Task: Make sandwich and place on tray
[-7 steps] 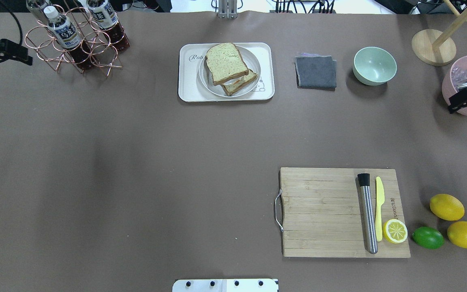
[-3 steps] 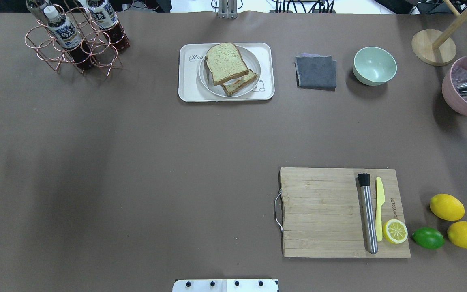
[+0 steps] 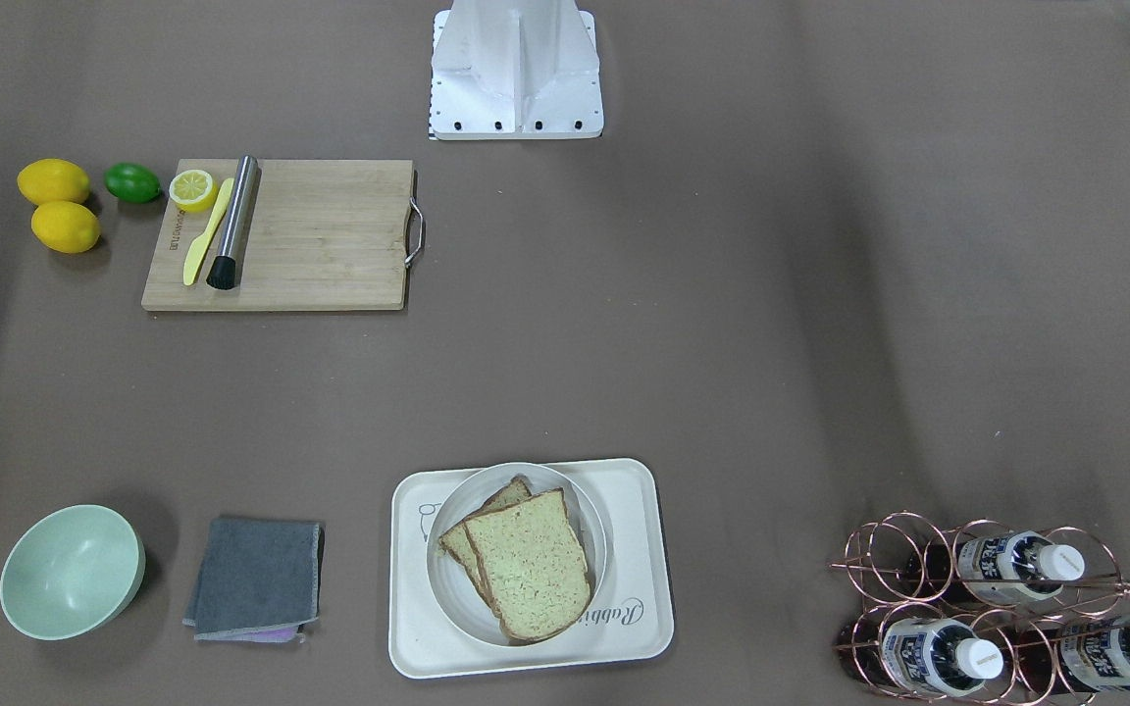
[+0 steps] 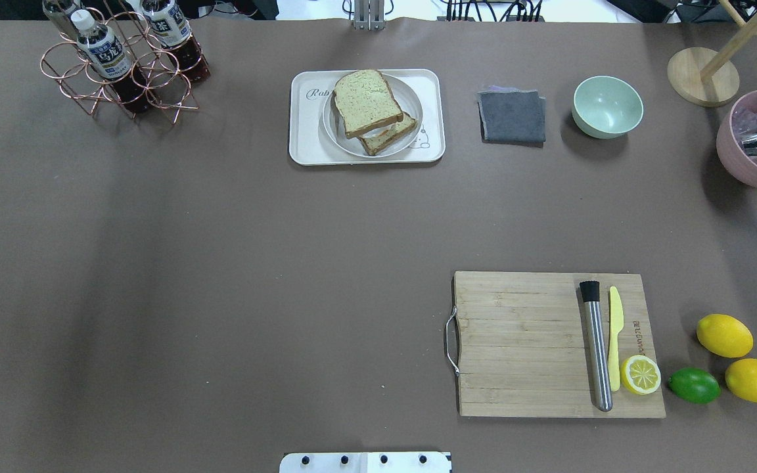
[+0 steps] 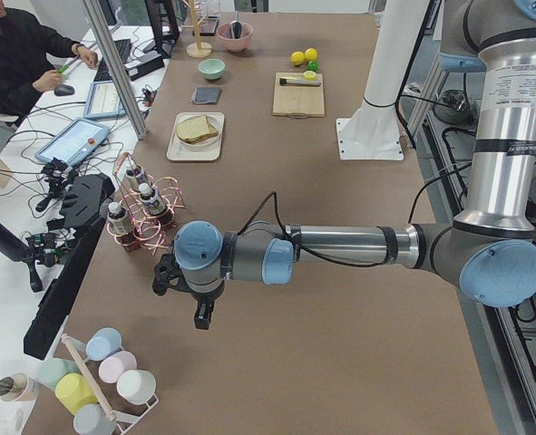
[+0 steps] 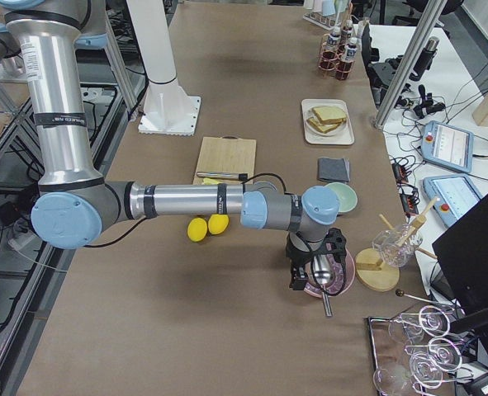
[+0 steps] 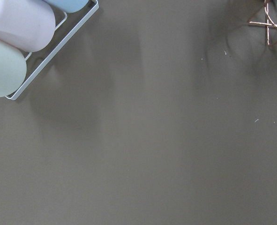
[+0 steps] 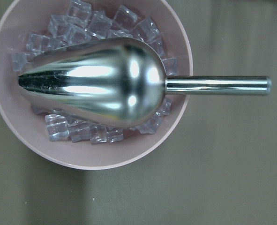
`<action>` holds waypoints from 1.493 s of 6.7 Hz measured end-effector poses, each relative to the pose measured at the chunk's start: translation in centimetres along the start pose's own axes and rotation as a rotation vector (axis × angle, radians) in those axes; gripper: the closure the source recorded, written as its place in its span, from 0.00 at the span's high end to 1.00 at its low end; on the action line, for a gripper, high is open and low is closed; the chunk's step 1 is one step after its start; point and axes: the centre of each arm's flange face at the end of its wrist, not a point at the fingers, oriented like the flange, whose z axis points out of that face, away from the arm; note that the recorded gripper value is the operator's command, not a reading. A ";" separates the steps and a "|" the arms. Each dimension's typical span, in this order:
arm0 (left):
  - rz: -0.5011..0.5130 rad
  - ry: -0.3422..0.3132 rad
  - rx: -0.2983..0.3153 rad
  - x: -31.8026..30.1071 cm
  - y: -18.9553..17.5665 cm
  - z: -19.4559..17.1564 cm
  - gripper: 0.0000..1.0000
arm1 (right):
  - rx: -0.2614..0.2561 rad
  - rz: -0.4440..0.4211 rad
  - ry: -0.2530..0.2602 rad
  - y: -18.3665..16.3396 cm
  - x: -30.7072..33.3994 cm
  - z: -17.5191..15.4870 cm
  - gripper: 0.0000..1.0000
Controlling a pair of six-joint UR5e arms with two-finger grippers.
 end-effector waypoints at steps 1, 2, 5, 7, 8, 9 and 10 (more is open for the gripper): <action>0.013 -0.059 -0.007 -0.9 0.4 0.0 0.97 | 0.005 0.020 -0.004 0.6 1.0 -0.2 1.00; 0.018 -0.085 -0.009 -1.1 0.5 0.0 0.97 | 0.020 0.048 -0.009 1.2 2.4 -1.0 1.00; 0.020 -0.097 -0.013 -1.3 0.7 0.2 0.97 | 0.043 0.121 -0.019 3.2 5.5 -2.9 1.00; 0.023 -0.096 -0.013 -1.2 0.8 0.2 0.97 | 0.051 0.127 -0.016 3.5 5.8 -3.2 1.00; 0.023 -0.096 -0.012 -1.2 0.8 0.2 0.98 | 0.053 0.126 -0.013 3.5 5.9 -3.3 1.00; 0.023 -0.097 -0.012 -1.2 0.7 0.2 0.97 | 0.055 0.125 -0.012 3.5 5.9 -3.3 1.00; 0.024 -0.097 -0.012 -1.2 0.6 0.1 0.97 | 0.055 0.125 -0.012 3.5 5.9 -3.3 1.00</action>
